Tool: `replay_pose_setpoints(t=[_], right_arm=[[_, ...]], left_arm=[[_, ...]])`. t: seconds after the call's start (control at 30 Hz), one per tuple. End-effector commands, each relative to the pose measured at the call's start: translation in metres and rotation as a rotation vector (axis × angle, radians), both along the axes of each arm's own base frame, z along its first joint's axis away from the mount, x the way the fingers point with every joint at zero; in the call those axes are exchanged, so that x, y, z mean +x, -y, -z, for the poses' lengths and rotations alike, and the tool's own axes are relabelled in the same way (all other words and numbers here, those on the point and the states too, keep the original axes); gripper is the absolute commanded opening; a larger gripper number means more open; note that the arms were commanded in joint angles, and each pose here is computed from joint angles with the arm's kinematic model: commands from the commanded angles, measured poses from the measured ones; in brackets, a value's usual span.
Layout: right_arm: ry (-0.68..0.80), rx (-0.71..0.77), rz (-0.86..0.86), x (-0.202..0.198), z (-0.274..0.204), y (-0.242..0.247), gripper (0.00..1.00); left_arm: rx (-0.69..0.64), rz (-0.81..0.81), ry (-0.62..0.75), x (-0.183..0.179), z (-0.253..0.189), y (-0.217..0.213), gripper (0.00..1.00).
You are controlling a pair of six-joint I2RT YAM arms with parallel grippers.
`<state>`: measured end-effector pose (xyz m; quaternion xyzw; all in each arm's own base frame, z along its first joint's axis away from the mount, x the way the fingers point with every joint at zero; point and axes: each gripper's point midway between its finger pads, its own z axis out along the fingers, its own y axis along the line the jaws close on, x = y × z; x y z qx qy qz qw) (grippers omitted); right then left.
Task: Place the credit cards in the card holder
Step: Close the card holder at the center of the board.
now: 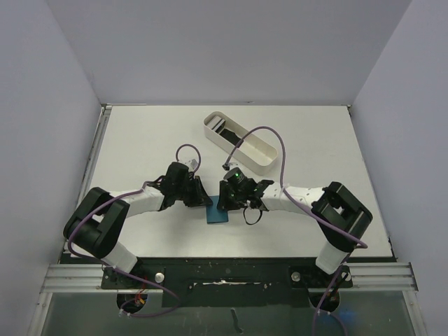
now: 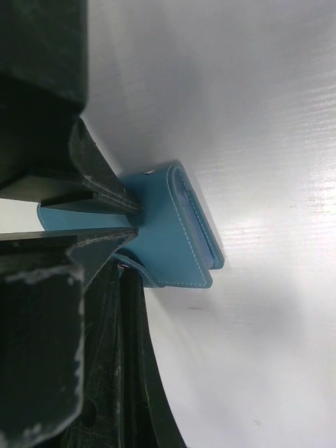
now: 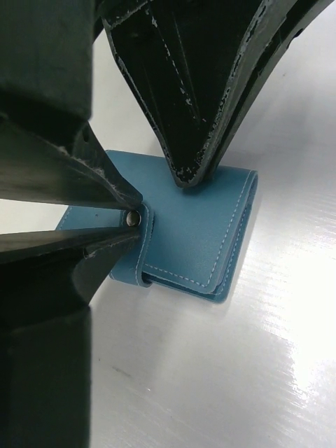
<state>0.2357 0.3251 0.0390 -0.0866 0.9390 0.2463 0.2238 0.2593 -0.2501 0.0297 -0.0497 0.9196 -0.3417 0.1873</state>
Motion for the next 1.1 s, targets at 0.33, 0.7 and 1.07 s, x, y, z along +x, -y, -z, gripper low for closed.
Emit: replay_pose_setpoints(t=[0.33,0.7,1.07], right_arm=[[0.037,-0.124,-0.01,0.004,0.004,-0.001,0.17],[0.028,-0.266,-0.03,-0.006,0.023,0.008,0.11],[-0.071,-0.406,-0.068,-0.025,0.062,0.029,0.05]], left_arm=[[0.026,-0.021,0.04,0.007,-0.003,-0.002,0.14],[0.019,-0.02,0.038,0.007,-0.002,-0.001,0.14],[0.002,-0.023,0.038,0.008,-0.004,0.002,0.14]])
